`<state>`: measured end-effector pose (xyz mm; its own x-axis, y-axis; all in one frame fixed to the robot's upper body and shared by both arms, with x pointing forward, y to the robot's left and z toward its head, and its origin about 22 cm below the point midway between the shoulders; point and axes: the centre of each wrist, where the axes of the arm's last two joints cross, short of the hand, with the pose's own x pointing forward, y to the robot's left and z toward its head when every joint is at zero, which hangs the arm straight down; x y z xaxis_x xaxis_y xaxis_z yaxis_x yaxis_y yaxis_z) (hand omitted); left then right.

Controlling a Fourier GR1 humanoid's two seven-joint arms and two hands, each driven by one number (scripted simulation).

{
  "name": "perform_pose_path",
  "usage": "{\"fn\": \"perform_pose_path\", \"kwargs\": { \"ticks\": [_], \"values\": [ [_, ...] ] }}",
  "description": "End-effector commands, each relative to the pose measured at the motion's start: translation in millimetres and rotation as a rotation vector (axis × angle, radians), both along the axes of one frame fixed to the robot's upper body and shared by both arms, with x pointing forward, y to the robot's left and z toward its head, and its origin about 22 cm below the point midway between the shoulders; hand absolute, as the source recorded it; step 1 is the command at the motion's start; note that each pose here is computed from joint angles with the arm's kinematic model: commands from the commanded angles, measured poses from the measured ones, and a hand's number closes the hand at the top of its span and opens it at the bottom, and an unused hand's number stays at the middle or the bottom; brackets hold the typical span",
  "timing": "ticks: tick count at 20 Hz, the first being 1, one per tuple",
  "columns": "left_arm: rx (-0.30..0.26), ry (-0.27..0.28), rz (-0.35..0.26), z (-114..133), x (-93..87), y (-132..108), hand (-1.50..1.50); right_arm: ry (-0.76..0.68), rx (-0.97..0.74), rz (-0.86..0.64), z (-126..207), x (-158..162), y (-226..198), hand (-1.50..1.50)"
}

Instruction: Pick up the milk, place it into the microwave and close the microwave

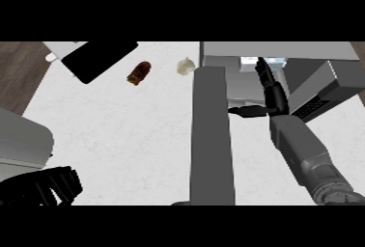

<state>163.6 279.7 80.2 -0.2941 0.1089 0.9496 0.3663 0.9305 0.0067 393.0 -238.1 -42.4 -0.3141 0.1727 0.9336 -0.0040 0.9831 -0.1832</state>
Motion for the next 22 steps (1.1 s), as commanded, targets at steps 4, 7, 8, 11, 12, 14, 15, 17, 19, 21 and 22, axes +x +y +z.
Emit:
{"fn": "perform_pose_path", "kwargs": {
  "ticks": [4,7,8,11,12,14,15,17,19,21,22],
  "values": [
    [-0.010,0.043,-0.050,2.9,14.9,-21.3,1.50,0.028,0.113,0.069,-29.6,-28.2,-24.5,-1.50],
    [-0.008,0.082,-0.067,0.2,11.3,-40.5,1.50,0.028,0.087,0.083,-61.9,-58.4,-16.9,-1.50],
    [0.007,0.070,-0.092,-8.3,15.0,-40.5,1.50,0.025,0.113,0.057,-55.7,-52.4,-16.7,-1.50],
    [0.048,0.069,-0.121,-11.0,11.7,-57.5,1.50,0.043,0.109,0.087,-71.2,-74.7,-32.7,-1.50],
    [0.062,0.061,-0.153,-14.2,30.8,-72.6,1.50,0.040,0.107,0.067,-78.7,-84.8,-39.5,-1.50],
    [0.076,0.039,-0.153,-7.9,31.2,-70.6,1.50,0.051,0.115,0.048,-91.0,-99.2,-26.8,-1.50],
    [0.099,0.036,-0.152,8.5,35.5,-84.3,1.50,0.062,0.115,0.054,-83.8,-99.3,-52.4,-1.50],
    [0.098,0.042,-0.139,-10.3,27.1,-91.2,1.50,0.060,0.120,0.025,-83.5,-108.8,-63.2,-1.50],
    [0.127,0.023,-0.170,-9.0,53.4,-117.5,1.50,0.060,0.113,0.024,-99.4,-134.9,-69.7,-1.50],
    [0.127,0.037,-0.212,-29.8,56.5,-112.4,1.50,0.066,0.126,0.038,-96.6,-141.9,-68.0,-1.50],
    [0.193,0.012,-0.228,-16.0,44.6,-131.0,1.50,0.050,0.104,0.040,-89.6,-146.2,-93.7,-1.50]
  ]
}}
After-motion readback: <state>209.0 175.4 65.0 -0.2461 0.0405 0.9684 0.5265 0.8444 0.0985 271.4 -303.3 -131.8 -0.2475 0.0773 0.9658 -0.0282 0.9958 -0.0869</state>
